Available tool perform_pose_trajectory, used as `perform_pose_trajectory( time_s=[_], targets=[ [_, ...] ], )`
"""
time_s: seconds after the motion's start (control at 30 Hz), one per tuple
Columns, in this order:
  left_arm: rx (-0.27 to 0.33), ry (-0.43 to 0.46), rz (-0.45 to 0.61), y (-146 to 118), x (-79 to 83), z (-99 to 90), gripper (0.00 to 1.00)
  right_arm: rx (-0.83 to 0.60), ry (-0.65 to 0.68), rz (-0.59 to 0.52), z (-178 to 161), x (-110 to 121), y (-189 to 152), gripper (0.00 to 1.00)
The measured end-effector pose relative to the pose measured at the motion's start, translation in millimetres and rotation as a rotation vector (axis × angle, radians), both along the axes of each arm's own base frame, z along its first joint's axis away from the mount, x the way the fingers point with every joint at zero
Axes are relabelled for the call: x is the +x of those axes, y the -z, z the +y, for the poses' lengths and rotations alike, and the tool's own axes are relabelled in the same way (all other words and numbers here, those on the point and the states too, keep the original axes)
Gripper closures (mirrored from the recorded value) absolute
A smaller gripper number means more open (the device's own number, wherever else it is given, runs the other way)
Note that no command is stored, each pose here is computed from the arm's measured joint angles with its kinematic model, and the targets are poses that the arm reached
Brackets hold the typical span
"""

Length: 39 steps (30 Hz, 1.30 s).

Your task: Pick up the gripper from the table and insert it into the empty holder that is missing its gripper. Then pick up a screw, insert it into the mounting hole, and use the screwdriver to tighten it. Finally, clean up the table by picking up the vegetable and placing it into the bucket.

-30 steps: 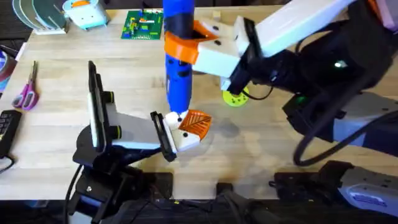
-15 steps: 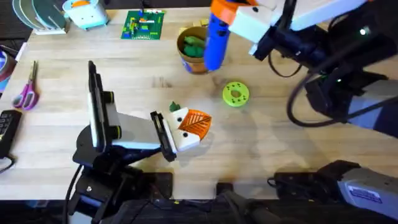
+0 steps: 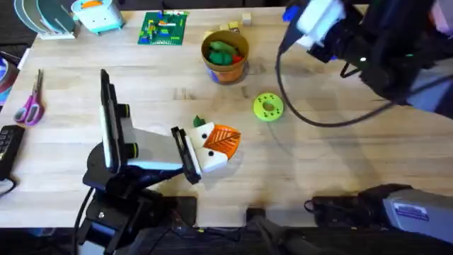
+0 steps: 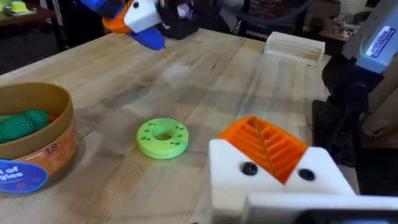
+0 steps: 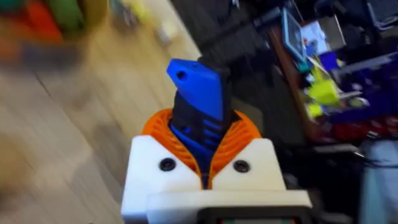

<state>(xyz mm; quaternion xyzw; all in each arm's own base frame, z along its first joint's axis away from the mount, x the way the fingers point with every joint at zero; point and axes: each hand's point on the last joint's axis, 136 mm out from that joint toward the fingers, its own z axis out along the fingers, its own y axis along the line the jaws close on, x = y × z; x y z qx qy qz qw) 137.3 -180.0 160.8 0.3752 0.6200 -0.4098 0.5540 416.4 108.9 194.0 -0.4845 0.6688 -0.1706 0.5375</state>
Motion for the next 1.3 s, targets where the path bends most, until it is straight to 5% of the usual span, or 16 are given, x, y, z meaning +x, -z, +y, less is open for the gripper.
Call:
perform_pose_trajectory(
  time_s=[0.2, 0.43, 0.63, 0.8, 0.97, 1.03, 1.2, 1.3],
  targets=[
    [0.0, 0.0, 0.0, 0.0, 0.0, 0.0, 0.993, -0.372, -0.041, 0.117, -19.3, 10.1, 82.1, 0.978],
    [0.0, 0.0, 0.0, 0.0, 0.0, 0.0, 0.993, -0.521, -0.108, 0.197, -24.5, 7.8, 128.2, 0.967],
    [0.0, 0.0, 0.0, 0.0, 0.0, 0.0, 0.993, -0.565, -0.15, 0.303, -28.5, -9.8, 150.2, 0.721],
    [0.0, 0.0, 0.0, 0.0, 0.0, 0.0, 0.993, -0.556, -0.128, 0.312, -30.1, -7.1, 136.5, 0.049],
    [0.0, 0.0, 0.0, 0.0, 0.0, 0.0, 0.991, -0.479, -0.032, 0.342, -32.9, -8.9, 132.1, 0.01],
    [0.0, 0.0, -0.002, -0.1, 0.0, 0.0, 0.86, -0.44, -0.005, 0.35, -30.8, -12.7, 129.4, 0.009],
    [0.001, 0.0, -0.002, 0.0, 0.0, 0.0, 0.068, -0.261, 0.108, 0.289, -26.5, -13.0, 89.3, 0.009],
    [0.0, 0.0, 0.0, 0.0, -0.1, 0.0, 0.01, -0.112, 0.185, 0.224, -26.9, -12.9, 52.4, 0.009]
  ],
)
